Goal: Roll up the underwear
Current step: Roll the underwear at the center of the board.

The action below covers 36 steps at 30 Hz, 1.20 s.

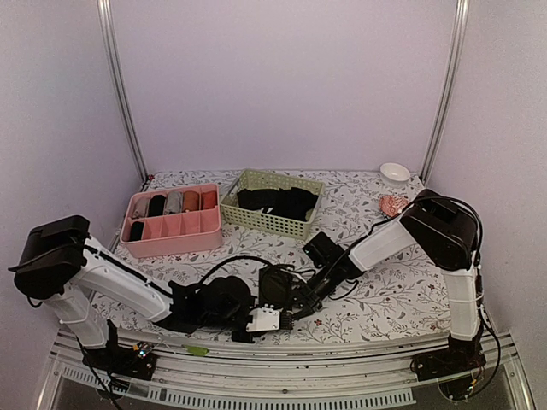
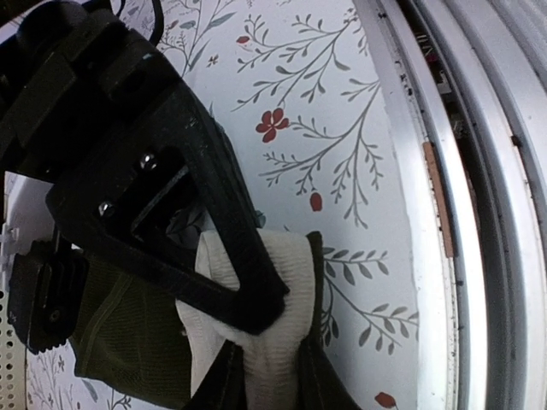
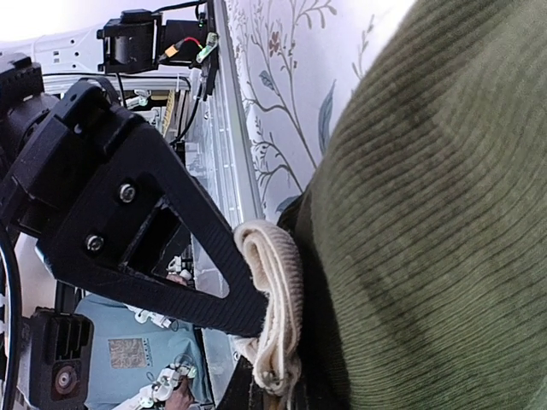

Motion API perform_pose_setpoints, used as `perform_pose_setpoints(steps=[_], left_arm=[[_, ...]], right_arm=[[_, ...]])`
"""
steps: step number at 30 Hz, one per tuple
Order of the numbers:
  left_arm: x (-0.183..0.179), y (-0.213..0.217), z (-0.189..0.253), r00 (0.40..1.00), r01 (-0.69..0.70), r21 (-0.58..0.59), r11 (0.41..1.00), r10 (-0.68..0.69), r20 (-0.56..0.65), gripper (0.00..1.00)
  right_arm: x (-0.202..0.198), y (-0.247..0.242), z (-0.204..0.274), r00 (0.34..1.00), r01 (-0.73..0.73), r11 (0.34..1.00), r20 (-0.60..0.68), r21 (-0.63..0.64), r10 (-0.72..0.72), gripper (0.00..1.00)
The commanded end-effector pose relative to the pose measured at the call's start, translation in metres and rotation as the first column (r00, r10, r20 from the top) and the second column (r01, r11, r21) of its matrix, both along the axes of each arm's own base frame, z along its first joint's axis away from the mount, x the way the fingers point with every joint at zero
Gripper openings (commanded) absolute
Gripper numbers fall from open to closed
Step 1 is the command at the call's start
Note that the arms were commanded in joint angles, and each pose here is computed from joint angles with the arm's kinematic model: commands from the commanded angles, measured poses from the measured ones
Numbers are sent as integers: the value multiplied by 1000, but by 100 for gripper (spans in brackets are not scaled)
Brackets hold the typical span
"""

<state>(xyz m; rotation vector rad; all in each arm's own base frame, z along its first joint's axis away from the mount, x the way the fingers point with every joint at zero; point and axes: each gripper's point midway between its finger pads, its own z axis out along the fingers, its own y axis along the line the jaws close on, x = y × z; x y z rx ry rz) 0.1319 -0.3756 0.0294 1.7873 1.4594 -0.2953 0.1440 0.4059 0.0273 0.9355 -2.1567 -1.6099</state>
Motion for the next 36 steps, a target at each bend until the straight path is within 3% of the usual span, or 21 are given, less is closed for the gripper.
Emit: perform_pose_setpoints(steps=[1,4,9,13,18,22,29,36], left_arm=[[-20,17,-24,990,46,99,994,-32,-138,18],[-20,17,-25,982,44,102,994,-24,-187,13],[-19,15,-23,959,53,80,995,-28,-282,11],[-16,15,-24,932,54,86,995,-19,-362,9],[-11,12,-21,868,44,72,996,-3,-497,7],[-11,14,-15,796,45,33,998,-16,-605,7],[-3,20,-23,695,45,57,997,10,-719,7],[-3,19,-22,654,66,39,997,-13,-756,7]], right_arm=[[13,-9,7,999,54,999,5,0,-54,14],[28,-14,19,992,98,995,74,26,-99,25],[55,-37,34,926,241,968,284,66,-250,32],[57,-52,53,839,300,939,422,170,-344,37],[46,-73,86,655,292,898,615,330,-439,44],[14,-63,94,507,150,920,770,363,-387,52],[-6,-34,79,337,-31,957,904,288,-261,56],[-8,-5,43,177,-111,983,976,146,-125,56]])
